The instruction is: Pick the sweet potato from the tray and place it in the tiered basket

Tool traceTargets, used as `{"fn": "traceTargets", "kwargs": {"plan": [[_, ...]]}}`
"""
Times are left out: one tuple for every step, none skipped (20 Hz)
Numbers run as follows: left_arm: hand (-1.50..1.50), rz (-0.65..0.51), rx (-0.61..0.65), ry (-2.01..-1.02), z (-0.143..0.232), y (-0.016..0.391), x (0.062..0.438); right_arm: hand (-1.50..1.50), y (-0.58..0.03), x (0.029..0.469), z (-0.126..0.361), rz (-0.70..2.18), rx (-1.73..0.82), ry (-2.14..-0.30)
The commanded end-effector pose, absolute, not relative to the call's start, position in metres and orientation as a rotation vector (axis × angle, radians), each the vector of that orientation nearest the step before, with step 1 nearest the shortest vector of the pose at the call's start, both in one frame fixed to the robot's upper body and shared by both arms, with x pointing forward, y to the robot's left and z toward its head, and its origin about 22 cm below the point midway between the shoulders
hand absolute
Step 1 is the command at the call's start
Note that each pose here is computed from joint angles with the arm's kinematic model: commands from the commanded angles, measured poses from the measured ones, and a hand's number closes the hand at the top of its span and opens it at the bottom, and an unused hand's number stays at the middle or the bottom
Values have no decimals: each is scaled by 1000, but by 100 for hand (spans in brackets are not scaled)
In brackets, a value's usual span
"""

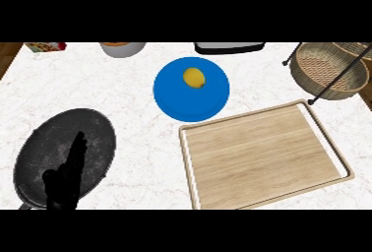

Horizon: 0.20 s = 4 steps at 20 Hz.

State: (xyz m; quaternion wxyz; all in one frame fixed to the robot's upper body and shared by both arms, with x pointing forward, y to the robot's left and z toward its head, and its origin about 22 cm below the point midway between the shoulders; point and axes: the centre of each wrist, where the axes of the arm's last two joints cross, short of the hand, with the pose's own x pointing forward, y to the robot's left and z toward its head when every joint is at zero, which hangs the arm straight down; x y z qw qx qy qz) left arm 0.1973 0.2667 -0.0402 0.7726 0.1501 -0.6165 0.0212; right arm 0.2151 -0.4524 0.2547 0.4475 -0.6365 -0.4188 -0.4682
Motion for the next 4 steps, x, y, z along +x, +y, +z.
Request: {"fn": "traceTargets", "kwargs": {"plan": [[0,74,325,-1255,-59,253,185,-150,-432,160,262,-1100,-1570,-1059],[0,49,350,-1250,-52,276,183,-150,-426,146,260,-1098,-1550,-1056],[0,81,348,-1267,-50,266,195,-150,-412,139,253,-1091,-1527,-1074],[0,71,345,-1256,-57,270,180,-150,-413,119,257,-1091,-1539,-1087]]}}
